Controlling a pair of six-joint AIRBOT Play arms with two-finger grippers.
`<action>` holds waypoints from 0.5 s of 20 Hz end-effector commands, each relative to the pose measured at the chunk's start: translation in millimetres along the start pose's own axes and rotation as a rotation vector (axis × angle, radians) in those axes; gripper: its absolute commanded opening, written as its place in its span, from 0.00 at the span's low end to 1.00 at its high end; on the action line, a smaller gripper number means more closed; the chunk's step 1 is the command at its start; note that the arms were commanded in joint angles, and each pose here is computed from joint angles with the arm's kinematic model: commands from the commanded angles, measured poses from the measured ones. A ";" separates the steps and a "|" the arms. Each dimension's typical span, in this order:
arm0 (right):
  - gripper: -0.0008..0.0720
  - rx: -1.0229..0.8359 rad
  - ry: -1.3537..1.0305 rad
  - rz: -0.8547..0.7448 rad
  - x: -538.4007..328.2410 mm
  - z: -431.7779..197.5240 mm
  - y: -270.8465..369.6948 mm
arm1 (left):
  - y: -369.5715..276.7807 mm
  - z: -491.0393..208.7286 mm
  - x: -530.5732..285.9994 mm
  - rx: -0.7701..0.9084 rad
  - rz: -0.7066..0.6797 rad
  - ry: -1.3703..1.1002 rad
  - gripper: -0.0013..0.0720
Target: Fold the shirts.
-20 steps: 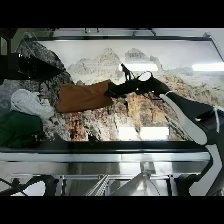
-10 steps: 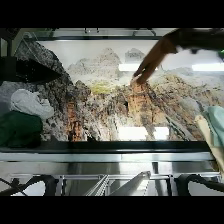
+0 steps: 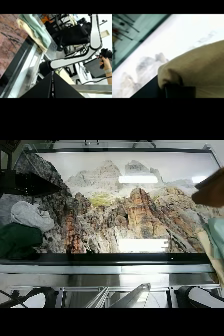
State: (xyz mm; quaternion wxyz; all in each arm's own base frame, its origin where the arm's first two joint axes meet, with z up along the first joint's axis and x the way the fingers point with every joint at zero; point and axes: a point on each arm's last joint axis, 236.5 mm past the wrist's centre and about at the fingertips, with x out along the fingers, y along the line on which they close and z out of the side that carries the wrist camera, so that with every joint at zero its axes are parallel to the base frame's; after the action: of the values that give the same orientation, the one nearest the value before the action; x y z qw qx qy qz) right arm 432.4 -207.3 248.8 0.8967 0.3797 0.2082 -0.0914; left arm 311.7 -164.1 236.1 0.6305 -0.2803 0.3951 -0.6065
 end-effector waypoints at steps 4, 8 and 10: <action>0.03 0.085 0.147 -0.170 -4.7 -19.1 -99.7 | -0.2 0.1 0.2 0.001 0.000 -0.001 0.03; 0.03 0.026 0.240 -0.231 -14.2 -39.5 -112.2 | -0.2 0.1 0.2 0.000 0.000 -0.001 0.03; 0.03 0.026 0.237 -0.267 -27.4 -38.9 -116.3 | -0.4 -0.2 0.1 0.000 -0.001 0.000 0.03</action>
State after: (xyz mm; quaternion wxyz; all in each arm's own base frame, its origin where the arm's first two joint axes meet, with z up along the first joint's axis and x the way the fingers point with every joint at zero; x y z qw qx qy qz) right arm 378.2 -258.6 169.1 0.8502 0.3812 0.3297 -0.1519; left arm 311.8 -164.1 236.1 0.6306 -0.2805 0.3951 -0.6063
